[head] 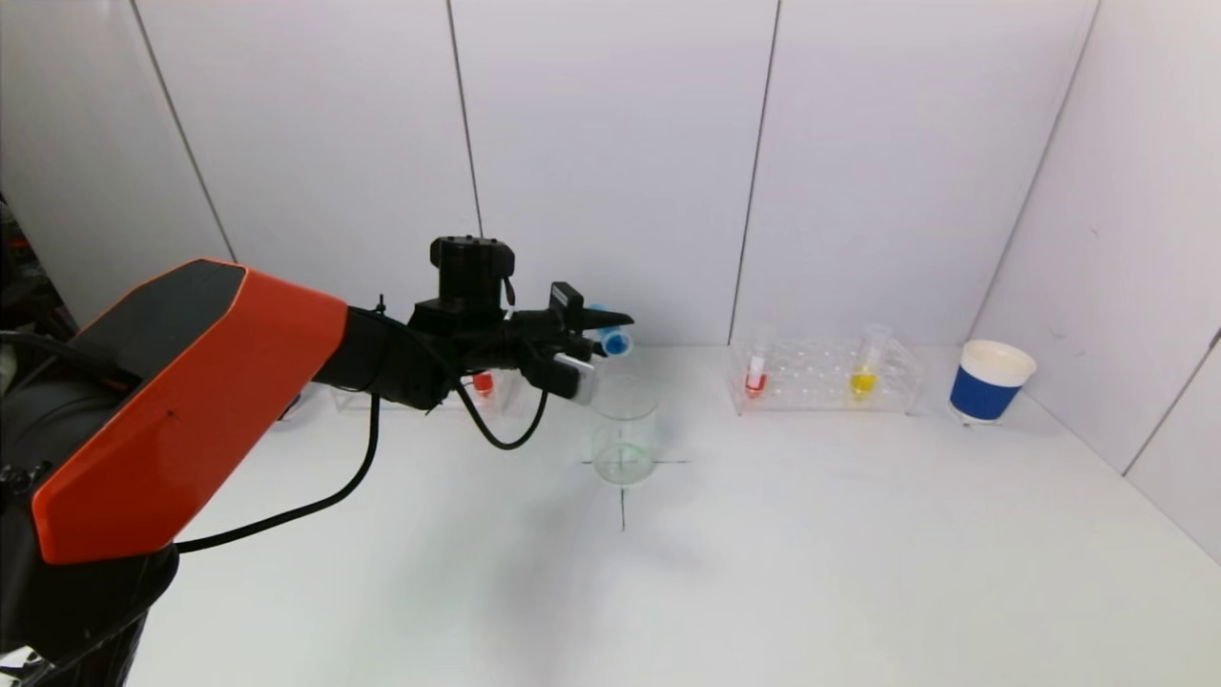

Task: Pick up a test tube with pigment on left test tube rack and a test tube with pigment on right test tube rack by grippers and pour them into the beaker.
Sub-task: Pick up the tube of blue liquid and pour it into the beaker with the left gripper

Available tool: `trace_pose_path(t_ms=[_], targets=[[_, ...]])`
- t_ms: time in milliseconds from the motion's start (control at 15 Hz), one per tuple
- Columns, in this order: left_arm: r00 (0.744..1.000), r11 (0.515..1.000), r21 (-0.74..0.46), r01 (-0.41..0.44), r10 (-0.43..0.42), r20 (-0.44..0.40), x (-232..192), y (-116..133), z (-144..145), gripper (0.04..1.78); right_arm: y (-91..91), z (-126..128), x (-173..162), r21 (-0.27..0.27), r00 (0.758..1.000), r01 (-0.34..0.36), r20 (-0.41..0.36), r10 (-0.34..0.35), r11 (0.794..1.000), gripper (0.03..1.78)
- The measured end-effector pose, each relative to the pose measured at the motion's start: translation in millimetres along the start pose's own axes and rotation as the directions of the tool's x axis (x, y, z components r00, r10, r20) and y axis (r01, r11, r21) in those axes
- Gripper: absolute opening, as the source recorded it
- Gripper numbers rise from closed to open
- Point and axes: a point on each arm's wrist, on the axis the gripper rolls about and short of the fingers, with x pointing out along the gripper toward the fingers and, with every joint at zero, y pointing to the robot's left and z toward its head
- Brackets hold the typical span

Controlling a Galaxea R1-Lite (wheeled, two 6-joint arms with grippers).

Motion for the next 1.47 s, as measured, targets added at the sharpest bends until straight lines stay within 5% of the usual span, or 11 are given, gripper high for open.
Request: trace_pose_path(t_ms=[1467], targets=[[0.999, 0.988, 0.149, -0.043, 0.045, -0.009, -0.4, -2.5, -1.2, 0.46, 0.0, 0.0, 0.0, 0.0, 1.0, 0.0, 0.0, 0.0, 1.0, 1.77]])
